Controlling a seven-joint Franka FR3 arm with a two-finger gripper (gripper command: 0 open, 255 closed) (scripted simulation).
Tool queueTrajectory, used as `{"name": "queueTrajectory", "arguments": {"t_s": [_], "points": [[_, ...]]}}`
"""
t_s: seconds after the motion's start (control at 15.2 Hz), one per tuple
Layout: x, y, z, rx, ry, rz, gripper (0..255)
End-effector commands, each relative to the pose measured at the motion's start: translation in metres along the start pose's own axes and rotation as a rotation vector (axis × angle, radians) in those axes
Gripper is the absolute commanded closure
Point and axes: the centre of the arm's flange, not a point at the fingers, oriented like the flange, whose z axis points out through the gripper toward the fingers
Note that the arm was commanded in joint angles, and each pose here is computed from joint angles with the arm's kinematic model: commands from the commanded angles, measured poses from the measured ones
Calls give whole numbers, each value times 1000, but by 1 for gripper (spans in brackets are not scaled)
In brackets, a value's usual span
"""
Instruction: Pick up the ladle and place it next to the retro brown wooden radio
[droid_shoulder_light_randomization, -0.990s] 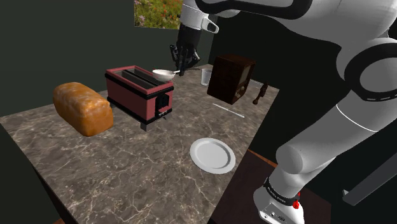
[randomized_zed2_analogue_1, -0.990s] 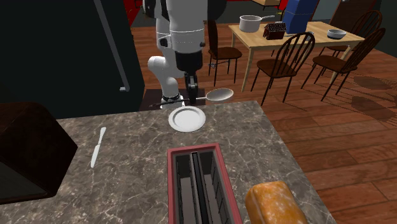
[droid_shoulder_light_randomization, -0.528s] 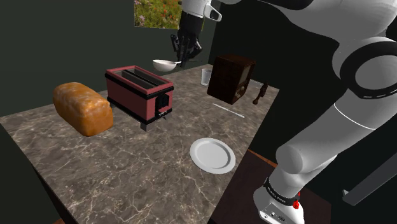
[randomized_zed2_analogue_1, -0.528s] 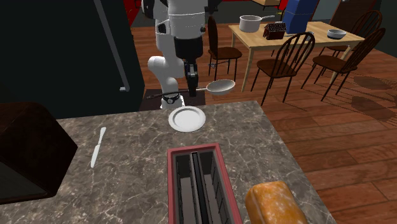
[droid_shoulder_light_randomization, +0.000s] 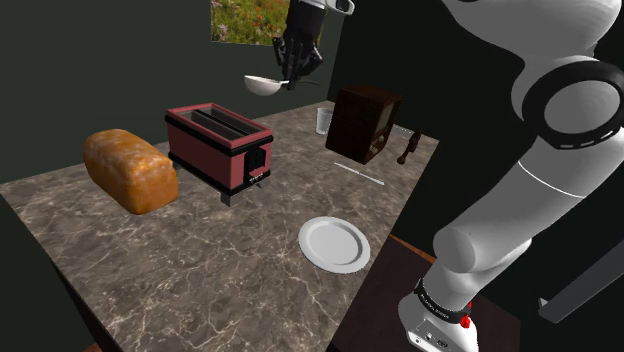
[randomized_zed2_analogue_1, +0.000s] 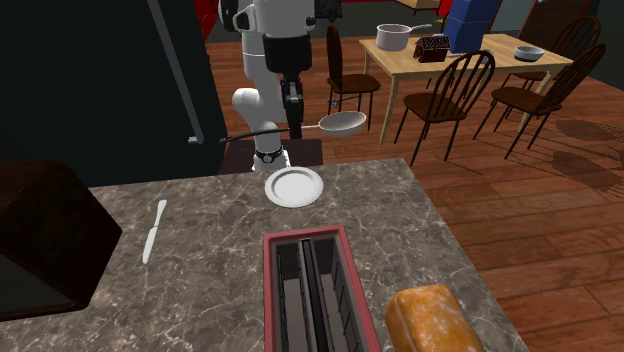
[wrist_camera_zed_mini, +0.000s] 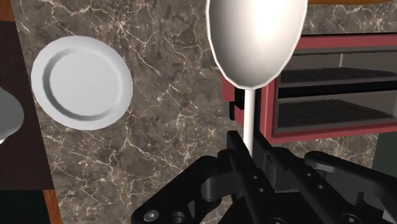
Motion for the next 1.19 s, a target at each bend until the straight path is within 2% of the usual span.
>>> {"name": "queueTrajectory", "arguments": {"t_s": [0.0,1.12], "points": [[26,0,-2,0,0,0,255],[249,-21,-5,0,0,0,255]]}}
